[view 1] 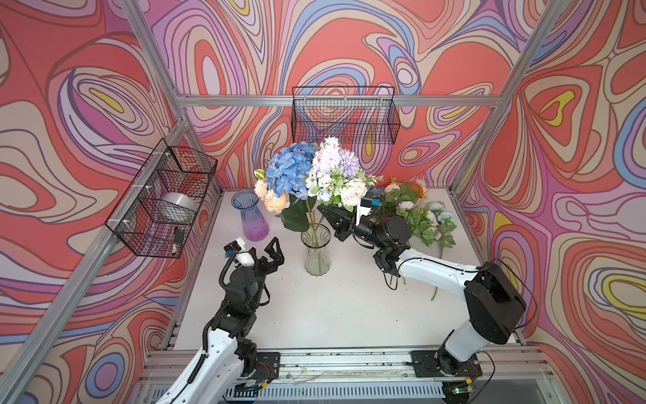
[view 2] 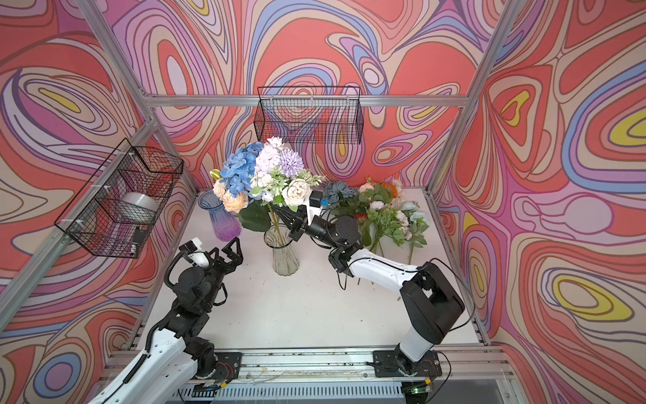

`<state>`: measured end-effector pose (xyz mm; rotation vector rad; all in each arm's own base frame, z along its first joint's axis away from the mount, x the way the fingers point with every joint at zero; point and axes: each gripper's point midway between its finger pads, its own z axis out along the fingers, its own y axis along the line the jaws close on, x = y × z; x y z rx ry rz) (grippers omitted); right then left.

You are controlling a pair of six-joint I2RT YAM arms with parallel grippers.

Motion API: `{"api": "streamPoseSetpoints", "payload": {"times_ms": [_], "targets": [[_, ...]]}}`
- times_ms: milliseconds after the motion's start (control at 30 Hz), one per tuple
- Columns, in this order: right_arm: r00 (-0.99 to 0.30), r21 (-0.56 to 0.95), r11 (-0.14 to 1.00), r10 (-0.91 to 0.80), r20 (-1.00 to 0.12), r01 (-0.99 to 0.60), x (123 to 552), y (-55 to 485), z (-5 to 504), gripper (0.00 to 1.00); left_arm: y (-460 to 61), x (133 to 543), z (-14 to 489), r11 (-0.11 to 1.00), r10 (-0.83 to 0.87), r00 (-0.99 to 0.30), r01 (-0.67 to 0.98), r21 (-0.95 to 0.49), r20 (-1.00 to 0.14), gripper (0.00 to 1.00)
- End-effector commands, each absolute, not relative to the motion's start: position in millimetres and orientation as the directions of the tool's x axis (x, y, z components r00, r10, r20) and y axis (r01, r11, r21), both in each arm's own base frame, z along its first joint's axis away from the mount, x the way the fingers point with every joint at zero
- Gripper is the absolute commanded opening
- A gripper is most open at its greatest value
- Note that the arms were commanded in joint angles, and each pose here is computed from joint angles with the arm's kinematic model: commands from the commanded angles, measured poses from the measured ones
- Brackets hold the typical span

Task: Arrange flowers in a vase
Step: Place the flower in the vase.

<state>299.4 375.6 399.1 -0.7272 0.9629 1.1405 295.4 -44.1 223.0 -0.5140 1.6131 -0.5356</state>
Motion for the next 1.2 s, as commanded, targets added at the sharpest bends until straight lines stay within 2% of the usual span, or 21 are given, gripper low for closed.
{"api": "streamPoseSetpoints", "payload": {"times_ms": [0,300,600,900,1167], "targets": [[0.122,-0.016,0.266,0.386,-0.914,-0.964,295.8,387.9,386.2,0.00,-57.4,294.0,228.5,0.719,-0.678,-0.146,0.074,-0.691,-0.720,1.00],[0.080,-0.019,0.305,0.188,-0.979,-0.952,312.0,414.0,303.6,0.00,-97.9,285.9,265.1,0.695,-0.608,-0.201,0.334,-0.637,-0.768,1.00],[0.074,-0.086,0.327,-0.051,-0.996,-0.941,320.6,419.1,255.5,0.00,-135.6,270.9,288.1,0.647,-0.480,-0.290,0.521,-0.557,-0.828,1.00],[0.011,-0.072,0.351,-0.170,-0.985,-0.933,328.5,420.1,228.8,0.00,-173.2,272.1,276.3,0.662,-0.358,-0.323,0.573,-0.482,-0.876,1.00],[0.011,-0.089,0.372,-0.206,-0.978,-0.924,327.7,416.2,228.1,0.00,-168.3,292.3,296.7,0.684,-0.429,-0.219,0.556,-0.473,-0.876,1.00]]}}
